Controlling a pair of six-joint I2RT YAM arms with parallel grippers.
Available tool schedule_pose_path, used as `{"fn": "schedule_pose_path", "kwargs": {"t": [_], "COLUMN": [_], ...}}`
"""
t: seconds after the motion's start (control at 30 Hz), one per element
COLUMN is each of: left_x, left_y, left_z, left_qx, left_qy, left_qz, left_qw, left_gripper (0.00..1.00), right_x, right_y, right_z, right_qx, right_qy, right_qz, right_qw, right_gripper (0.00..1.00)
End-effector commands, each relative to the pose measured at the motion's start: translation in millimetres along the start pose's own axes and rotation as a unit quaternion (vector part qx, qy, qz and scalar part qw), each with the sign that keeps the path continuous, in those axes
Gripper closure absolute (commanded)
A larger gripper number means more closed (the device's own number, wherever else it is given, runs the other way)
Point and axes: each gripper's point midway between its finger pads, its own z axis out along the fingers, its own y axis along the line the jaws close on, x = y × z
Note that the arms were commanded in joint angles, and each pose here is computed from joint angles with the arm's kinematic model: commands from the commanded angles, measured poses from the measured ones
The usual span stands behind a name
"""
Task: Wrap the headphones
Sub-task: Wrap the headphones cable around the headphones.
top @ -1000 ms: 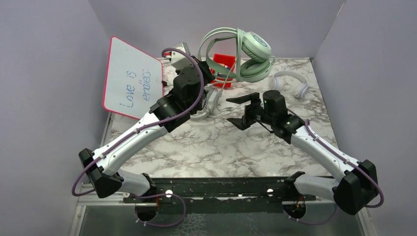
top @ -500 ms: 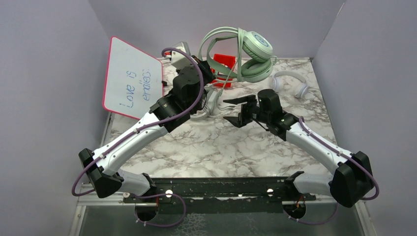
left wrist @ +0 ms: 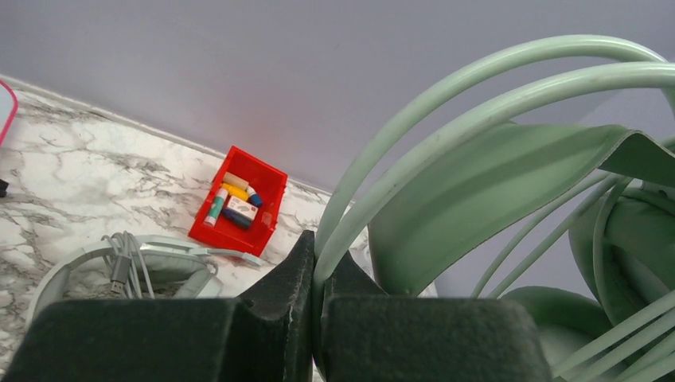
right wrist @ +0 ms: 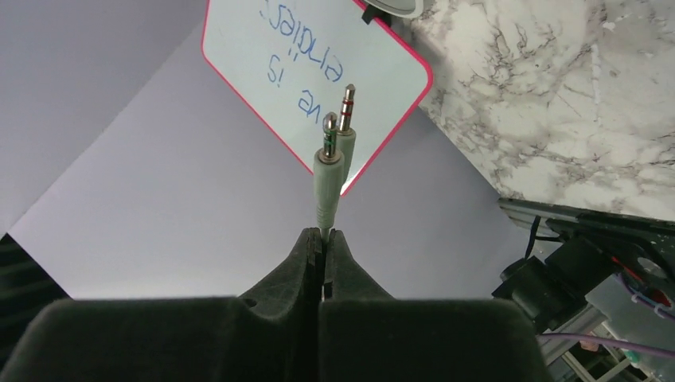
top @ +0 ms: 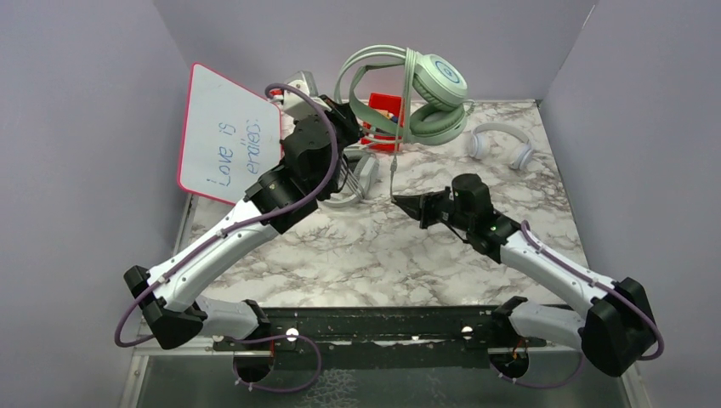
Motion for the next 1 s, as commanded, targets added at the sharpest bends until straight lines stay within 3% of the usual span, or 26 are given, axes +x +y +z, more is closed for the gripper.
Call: {"fn": "schedule_pose_path", "kwargs": {"t": [0.0, 0.1, 0.33, 0.5, 0.63, 0.77, 0.9, 0.97], "left_x": [-57, -59, -52, -44, -32, -7, 17, 33], "left_y": [-21, -27, -54, -63, -76, -66, -72, -67], "left_z": [-18, -20, -38, -69, -105, -126, -152, -152], "left_qx": [0.041, 0.056, 0.135, 0.219, 0.339, 0.388, 0.459, 0.458], "left_qy": [-0.052, -0.045, 0.017, 0.061, 0.073, 0.095, 0.141, 0.166], "left_qz": [-0.067, -0.069, -0.087, -0.07, -0.024, 0.02, 0.037, 0.057], "left_qw": [0.996, 0.995, 0.987, 0.971, 0.938, 0.916, 0.877, 0.872], "left_gripper": [1.0, 1.0, 1.0, 1.0, 1.0, 1.0, 1.0, 1.0], "right_x": [-26, -43, -63, -76, -59, -32, -11, -1], "right_y": [-21, -28, 1, 36, 77, 98, 106, 110], "right_z": [-16, -21, -9, -22, -37, -52, -66, -75], "right_qx": [-0.012, -0.031, -0.068, -0.146, -0.209, -0.259, -0.293, -0.303], "right_qy": [-0.048, -0.06, -0.036, -0.014, 0.048, 0.128, 0.188, 0.21], "right_qz": [-0.008, -0.014, -0.121, -0.233, -0.397, -0.544, -0.617, -0.64], "right_qw": [0.999, 0.998, 0.99, 0.961, 0.892, 0.788, 0.706, 0.673], "right_gripper": [1.0, 1.0, 1.0, 1.0, 1.0, 1.0, 1.0, 1.0]}}
